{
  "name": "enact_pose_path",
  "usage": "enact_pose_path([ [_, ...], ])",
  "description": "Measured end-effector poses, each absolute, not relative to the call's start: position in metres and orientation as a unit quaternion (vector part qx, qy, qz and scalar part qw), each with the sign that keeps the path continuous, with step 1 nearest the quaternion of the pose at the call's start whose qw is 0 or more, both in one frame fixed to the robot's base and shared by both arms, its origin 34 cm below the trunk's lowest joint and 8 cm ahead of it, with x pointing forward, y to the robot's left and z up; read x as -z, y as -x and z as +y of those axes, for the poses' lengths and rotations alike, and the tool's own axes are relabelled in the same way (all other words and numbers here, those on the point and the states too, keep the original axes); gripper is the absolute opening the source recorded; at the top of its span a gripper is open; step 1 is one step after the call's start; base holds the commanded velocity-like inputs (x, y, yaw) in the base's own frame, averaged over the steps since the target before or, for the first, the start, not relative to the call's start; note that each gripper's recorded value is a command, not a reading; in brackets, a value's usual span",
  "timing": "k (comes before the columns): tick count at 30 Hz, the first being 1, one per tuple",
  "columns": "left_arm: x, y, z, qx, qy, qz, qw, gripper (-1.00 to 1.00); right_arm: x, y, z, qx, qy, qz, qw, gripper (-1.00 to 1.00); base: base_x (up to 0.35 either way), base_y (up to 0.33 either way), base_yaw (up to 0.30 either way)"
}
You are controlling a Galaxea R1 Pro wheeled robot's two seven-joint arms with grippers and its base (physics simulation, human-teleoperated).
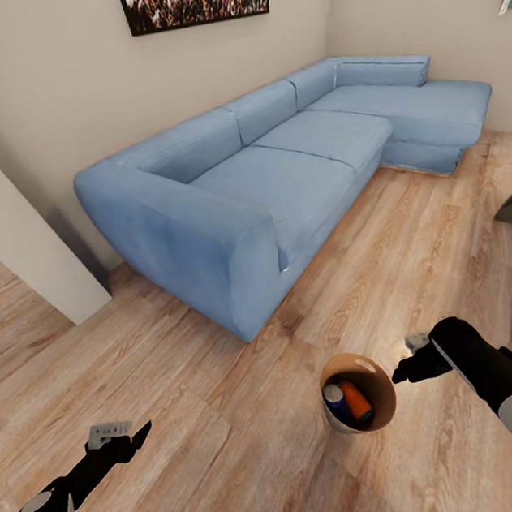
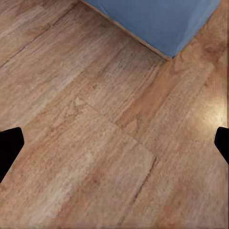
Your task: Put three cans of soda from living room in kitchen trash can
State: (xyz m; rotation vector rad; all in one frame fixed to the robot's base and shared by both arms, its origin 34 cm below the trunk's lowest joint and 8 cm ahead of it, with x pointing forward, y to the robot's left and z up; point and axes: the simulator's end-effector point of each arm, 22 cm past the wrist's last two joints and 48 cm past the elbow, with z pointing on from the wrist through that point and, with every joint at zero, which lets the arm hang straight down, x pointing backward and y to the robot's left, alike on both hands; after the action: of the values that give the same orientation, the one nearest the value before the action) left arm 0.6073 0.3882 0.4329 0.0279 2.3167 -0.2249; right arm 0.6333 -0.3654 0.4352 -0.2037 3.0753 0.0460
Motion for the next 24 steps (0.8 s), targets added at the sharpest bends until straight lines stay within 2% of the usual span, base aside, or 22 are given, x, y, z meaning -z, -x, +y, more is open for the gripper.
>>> enact_pose_path([
  [10,-0.443,-0.603,0.386,0.093,-0.005,0.918,0.385,1.00,-0.438,-0.573,-0.354,-0.014,0.095,0.995,0.020,1.00,0.000,0.000,0.000],
  [14,-0.415,-0.576,0.386,0.081,0.029,0.935,0.345,1.00,-0.430,-0.548,-0.350,-0.020,0.114,0.993,0.026,1.00,0.000,0.000,0.000],
  [20,-0.382,-0.522,0.394,0.060,0.057,0.953,0.293,1.00,-0.414,-0.499,-0.360,-0.034,0.109,0.993,0.038,1.00,0.000,0.000,0.000],
  [24,-0.353,-0.437,0.399,0.028,0.075,0.968,0.239,1.00,-0.394,-0.459,-0.382,-0.041,0.090,0.994,0.049,1.00,0.000,0.000,0.000],
])
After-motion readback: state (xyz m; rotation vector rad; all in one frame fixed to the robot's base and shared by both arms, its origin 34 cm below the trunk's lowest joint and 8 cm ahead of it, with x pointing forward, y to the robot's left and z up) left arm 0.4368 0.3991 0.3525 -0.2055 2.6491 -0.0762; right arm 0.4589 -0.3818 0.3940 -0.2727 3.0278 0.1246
